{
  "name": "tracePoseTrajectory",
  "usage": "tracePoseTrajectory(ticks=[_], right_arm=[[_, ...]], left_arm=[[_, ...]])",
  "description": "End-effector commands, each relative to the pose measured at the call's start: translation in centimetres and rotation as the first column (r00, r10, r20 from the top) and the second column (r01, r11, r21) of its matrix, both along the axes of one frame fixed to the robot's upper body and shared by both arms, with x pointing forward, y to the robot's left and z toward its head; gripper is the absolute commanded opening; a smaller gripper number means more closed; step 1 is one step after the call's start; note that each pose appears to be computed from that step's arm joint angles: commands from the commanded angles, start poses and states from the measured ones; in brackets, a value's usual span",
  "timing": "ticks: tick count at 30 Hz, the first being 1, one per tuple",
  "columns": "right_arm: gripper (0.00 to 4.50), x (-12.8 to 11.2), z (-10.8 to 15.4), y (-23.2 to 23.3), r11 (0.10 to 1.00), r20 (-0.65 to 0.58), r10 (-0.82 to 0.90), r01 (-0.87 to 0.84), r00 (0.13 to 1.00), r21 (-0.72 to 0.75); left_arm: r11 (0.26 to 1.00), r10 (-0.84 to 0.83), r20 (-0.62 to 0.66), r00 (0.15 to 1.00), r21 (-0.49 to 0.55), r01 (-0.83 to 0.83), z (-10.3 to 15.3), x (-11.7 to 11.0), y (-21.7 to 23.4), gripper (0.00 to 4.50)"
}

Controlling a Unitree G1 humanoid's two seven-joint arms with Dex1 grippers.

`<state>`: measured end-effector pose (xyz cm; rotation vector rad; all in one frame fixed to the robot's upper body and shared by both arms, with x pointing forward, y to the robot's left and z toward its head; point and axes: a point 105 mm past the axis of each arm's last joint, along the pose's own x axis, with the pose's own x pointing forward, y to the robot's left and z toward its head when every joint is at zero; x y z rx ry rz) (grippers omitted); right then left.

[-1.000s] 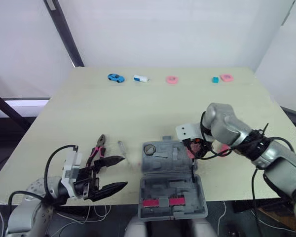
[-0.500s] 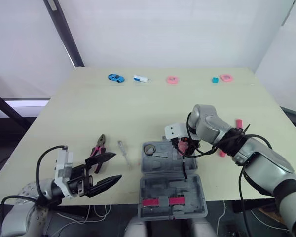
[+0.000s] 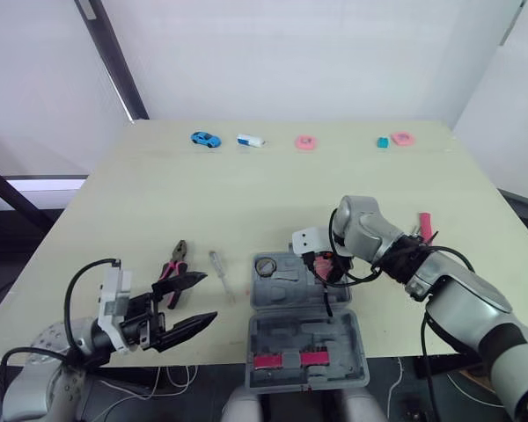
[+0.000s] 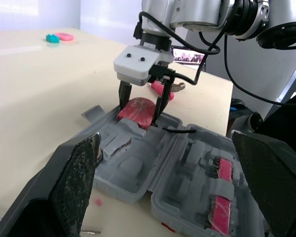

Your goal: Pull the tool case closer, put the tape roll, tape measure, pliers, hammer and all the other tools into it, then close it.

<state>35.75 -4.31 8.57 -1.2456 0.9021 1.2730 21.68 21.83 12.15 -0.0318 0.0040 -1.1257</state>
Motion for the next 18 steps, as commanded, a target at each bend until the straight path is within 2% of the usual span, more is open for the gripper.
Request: tracePoseTrajectory(ticks=[1, 3, 5, 8, 12, 15, 18], right_arm=[[2.87, 0.3, 0.7, 0.9, 0.999, 0.022, 0.029, -0.030, 0.999, 0.035], [3.91, 0.2, 0.9, 1.0, 0.999, 0.025, 0.037, -0.038, 0.999, 0.037], [4.44, 0.4, 1.2, 1.0, 0.998, 0.042, 0.039, -0.040, 0.998, 0.041], [4.44, 0.5, 1.9, 0.8, 0.998, 0.057, 0.043, -0.046, 0.997, 0.051], [4.44, -0.1, 3.7, 0.0, 0.989, 0.086, 0.037, -0.049, 0.996, 0.140], [4.44, -1.5, 4.7, -0.3, 0.949, 0.038, 0.013, -0.024, 0.999, 0.314], [4.44, -2.6, 5.5, -0.6, 0.863, -0.001, 0.004, -0.003, 1.000, 0.505]], left_arm=[[1.000, -0.004, 0.022, 1.000, 0.009, 0.004, 0.3, 0.1, 0.0, 4.50], [1.000, -0.001, 0.021, 1.000, 0.009, 0.001, 0.2, 0.1, 0.2, 4.50], [1.000, 0.001, 0.021, 1.000, 0.009, -0.002, 0.2, 0.1, 0.2, 4.50], [1.000, 0.002, 0.022, 1.000, 0.007, -0.002, 0.2, 0.1, 0.1, 4.50], [1.000, -0.001, 0.025, 1.000, 0.000, 0.001, 0.3, 0.0, -0.1, 4.50], [1.000, -0.004, 0.026, 1.000, -0.006, 0.004, 0.3, -0.1, -0.3, 4.50], [1.000, -0.004, 0.027, 1.000, -0.009, 0.004, 0.3, 0.0, -0.4, 4.50]])
